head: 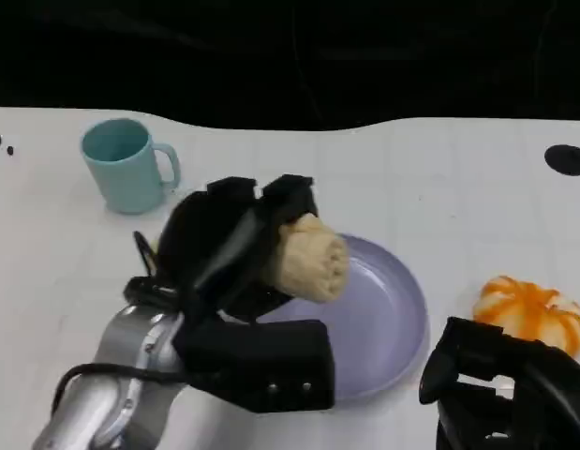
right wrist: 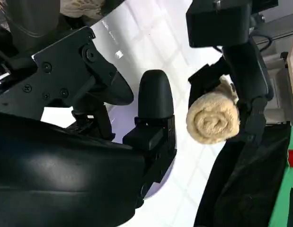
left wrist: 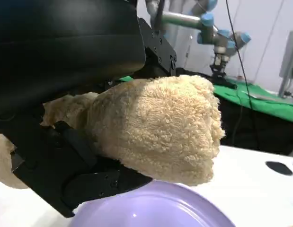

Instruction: Grasp the towel on the left side of the plate with the left hand and place it into the plate.

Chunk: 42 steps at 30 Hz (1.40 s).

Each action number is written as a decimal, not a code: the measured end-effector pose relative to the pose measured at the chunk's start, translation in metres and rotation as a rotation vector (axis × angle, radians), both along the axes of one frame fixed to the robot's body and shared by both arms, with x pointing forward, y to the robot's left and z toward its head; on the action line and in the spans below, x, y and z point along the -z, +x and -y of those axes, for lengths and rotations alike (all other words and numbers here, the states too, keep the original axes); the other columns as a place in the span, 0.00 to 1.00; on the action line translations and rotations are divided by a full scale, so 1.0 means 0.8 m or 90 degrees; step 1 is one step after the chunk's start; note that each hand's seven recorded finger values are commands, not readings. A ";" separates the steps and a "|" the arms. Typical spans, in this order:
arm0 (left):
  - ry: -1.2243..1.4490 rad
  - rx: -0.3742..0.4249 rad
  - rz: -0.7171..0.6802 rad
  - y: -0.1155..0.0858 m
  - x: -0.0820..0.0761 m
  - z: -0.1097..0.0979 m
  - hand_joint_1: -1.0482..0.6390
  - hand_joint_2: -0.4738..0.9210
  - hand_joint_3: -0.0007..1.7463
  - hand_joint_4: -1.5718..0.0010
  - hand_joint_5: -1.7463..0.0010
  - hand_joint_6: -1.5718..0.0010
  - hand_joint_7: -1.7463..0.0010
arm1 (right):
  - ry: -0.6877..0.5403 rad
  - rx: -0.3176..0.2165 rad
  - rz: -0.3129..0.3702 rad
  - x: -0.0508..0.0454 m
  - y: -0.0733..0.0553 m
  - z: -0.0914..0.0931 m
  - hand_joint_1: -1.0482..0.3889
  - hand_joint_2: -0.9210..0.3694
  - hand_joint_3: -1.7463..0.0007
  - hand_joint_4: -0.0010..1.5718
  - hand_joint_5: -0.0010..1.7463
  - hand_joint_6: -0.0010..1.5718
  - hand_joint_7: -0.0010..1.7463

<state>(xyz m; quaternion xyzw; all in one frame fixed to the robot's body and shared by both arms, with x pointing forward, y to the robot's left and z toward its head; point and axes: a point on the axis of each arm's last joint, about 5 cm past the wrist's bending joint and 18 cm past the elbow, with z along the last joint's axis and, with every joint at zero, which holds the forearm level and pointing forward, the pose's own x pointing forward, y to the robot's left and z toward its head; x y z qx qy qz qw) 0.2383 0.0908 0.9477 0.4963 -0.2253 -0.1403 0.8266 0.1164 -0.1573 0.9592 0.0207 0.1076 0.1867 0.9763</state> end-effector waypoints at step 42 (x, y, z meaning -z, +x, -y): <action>0.192 0.070 -0.176 -0.005 -0.030 0.050 0.11 1.00 0.12 0.97 0.93 0.97 0.99 | 0.002 -0.010 0.007 -0.002 -0.001 -0.004 0.65 0.32 0.27 0.46 1.00 0.40 0.91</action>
